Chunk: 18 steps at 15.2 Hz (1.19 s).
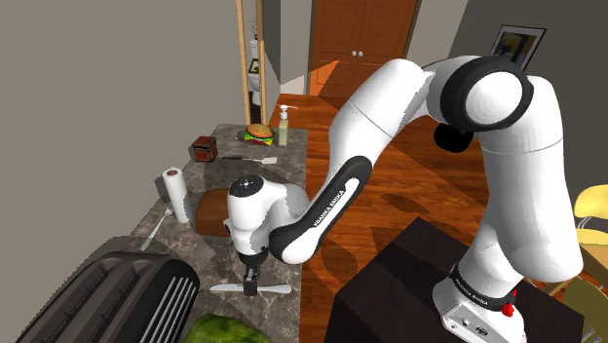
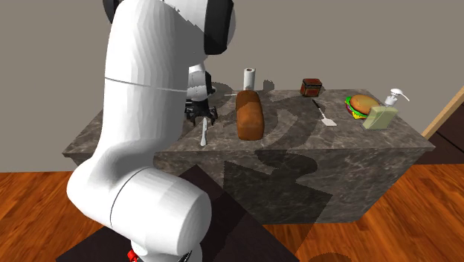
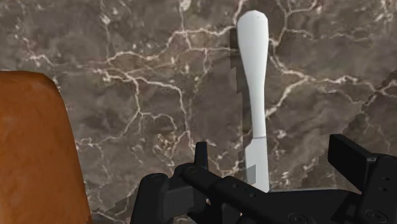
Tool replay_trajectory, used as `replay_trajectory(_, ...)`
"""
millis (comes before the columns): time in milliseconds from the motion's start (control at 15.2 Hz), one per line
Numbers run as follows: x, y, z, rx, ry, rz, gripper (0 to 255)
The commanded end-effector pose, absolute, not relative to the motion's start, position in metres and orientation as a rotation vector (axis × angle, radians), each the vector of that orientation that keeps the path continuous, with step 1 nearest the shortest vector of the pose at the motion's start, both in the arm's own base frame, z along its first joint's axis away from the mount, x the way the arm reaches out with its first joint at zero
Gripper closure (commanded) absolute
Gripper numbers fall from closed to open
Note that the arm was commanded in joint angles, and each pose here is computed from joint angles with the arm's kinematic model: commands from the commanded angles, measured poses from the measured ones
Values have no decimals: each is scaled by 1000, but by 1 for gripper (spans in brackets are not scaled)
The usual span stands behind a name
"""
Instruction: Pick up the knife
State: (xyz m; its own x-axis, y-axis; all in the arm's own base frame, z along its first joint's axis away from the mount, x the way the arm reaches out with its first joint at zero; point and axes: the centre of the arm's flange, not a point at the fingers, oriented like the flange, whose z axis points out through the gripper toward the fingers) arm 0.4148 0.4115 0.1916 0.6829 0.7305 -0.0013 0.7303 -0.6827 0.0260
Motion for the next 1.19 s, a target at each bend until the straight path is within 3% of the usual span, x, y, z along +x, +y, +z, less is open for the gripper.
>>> replay_trajectory(0, 414, 414, 179, 2855, 1254, 13, 0)
replay_trajectory(462, 414, 414, 150, 2855, 1254, 13, 0)
replay_trajectory(528, 413, 414, 150, 2855, 1254, 13, 255)
replay_trajectory(1122, 414, 414, 150, 2855, 1254, 13, 255)
